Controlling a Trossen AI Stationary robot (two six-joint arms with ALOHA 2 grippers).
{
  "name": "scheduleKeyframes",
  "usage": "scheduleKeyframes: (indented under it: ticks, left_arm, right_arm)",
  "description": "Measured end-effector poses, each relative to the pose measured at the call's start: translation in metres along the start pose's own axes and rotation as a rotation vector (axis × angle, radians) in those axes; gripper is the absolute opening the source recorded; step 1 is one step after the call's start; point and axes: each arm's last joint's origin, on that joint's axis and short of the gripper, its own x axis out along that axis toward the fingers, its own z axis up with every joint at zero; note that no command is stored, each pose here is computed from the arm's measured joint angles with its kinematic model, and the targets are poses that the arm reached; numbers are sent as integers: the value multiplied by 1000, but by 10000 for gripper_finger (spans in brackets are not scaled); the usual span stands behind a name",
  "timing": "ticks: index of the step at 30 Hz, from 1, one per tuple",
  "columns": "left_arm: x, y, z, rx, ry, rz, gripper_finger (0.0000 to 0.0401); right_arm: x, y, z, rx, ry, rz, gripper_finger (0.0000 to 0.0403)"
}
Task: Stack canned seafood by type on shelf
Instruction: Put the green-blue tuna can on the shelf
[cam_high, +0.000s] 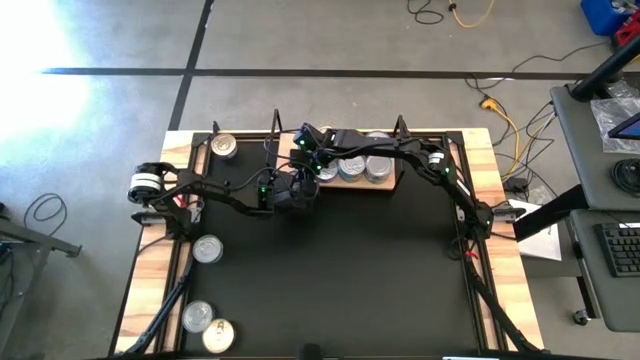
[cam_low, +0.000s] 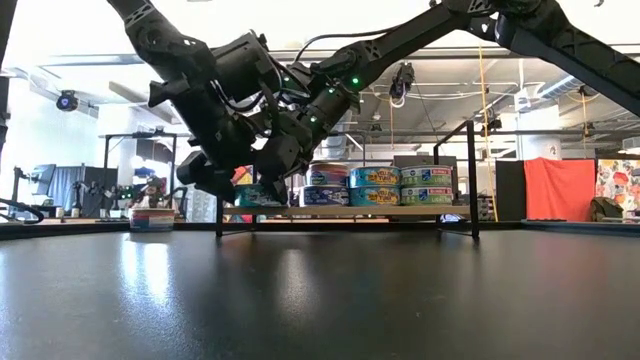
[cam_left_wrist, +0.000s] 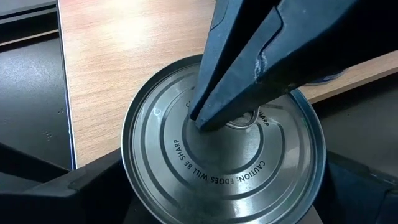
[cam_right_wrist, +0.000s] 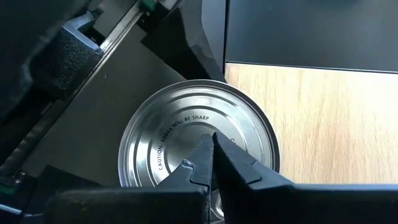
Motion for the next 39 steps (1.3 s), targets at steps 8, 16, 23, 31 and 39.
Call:
scheduleKeyframes:
  ticks: [8, 16, 23, 31, 39]
  left_arm:
    - [-6, 2, 3, 2, 44, -27, 390]
    - [-11, 2, 8, 3, 44, -21, 396]
    - [-3, 3, 7, -13, -10, 33, 398]
    - [2, 3, 5, -19, -53, 77, 398]
    - [3, 2, 9, -81, -100, 77, 398]
  right_arm:
    - [0, 0, 0, 1, 2, -6, 9]
    - [-1, -2, 0, -5, 10, -35, 9]
    - [-5, -4, 4, 7, -1, -56, 9]
    - [-28, -3, 26, 8, -46, -19, 9]
    - [-27, 3, 22, 4, -37, 100, 9]
